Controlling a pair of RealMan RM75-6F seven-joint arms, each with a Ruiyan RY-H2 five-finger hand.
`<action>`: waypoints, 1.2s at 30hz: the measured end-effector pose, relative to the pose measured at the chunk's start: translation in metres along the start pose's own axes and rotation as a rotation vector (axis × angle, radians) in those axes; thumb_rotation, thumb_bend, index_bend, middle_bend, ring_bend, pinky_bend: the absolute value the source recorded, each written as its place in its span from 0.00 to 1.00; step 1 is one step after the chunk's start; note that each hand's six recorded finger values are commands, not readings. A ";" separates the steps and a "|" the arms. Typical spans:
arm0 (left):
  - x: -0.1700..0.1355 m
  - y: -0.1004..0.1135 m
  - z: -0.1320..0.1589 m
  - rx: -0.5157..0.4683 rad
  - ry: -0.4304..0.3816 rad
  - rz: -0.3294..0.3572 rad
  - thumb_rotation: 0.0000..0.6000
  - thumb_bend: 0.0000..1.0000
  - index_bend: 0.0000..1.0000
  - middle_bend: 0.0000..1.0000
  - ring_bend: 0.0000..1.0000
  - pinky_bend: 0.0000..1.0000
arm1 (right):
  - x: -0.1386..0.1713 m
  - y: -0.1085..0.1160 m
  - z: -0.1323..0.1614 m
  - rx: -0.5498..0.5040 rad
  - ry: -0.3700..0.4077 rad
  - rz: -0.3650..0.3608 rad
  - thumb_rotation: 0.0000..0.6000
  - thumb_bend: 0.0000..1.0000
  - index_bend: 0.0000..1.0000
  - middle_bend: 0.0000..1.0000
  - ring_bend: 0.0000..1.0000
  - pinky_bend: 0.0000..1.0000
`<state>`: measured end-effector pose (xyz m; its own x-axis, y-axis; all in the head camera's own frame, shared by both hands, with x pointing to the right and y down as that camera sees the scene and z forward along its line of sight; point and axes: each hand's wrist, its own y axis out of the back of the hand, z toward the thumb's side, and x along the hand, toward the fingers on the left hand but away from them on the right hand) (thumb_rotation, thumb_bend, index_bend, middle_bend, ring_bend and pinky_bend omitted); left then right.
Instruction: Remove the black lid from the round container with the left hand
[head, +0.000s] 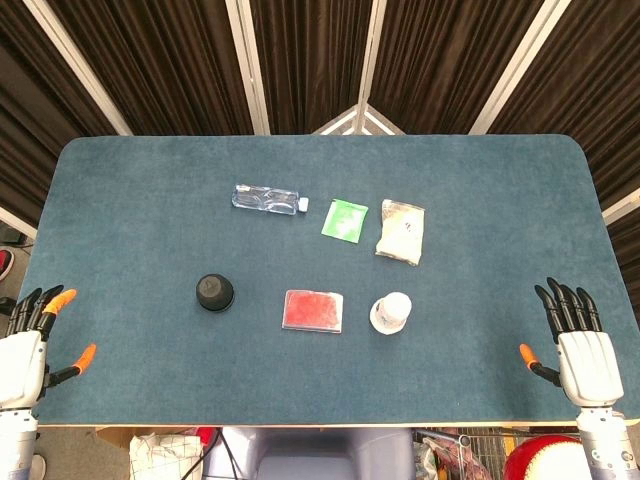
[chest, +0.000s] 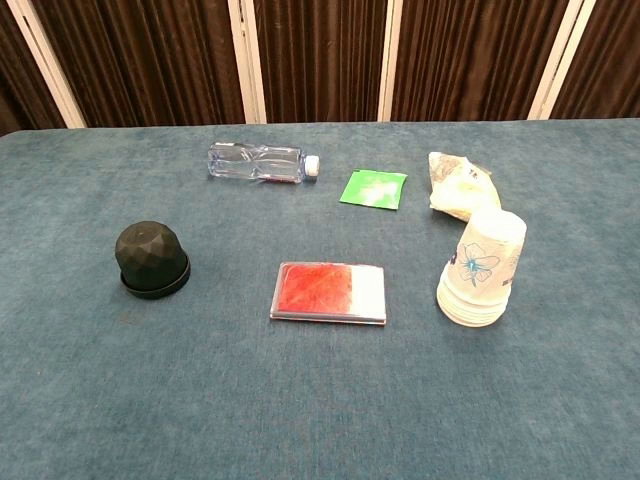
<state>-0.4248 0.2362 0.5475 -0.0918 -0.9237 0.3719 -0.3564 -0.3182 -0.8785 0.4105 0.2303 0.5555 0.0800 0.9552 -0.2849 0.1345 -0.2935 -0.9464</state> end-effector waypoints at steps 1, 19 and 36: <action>0.000 0.000 0.000 -0.001 0.000 0.002 1.00 0.36 0.19 0.08 0.00 0.00 | 0.000 0.001 0.000 -0.001 0.000 -0.001 1.00 0.29 0.07 0.02 0.07 0.01; 0.001 -0.005 0.003 -0.010 -0.020 -0.005 1.00 0.29 0.15 0.08 0.00 0.00 | -0.005 0.002 0.003 -0.028 0.009 -0.003 1.00 0.29 0.07 0.02 0.07 0.01; 0.043 -0.068 0.000 -0.175 -0.074 -0.172 1.00 0.23 0.02 0.07 0.00 0.00 | -0.001 -0.001 0.001 -0.064 0.015 0.012 1.00 0.29 0.07 0.02 0.07 0.01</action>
<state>-0.4045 0.2180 0.6235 0.0496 -0.8744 0.4826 -0.5170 -0.4359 -0.7367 0.4096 0.2294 0.5562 0.0968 0.9511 -0.2933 0.1960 -0.3071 -0.9313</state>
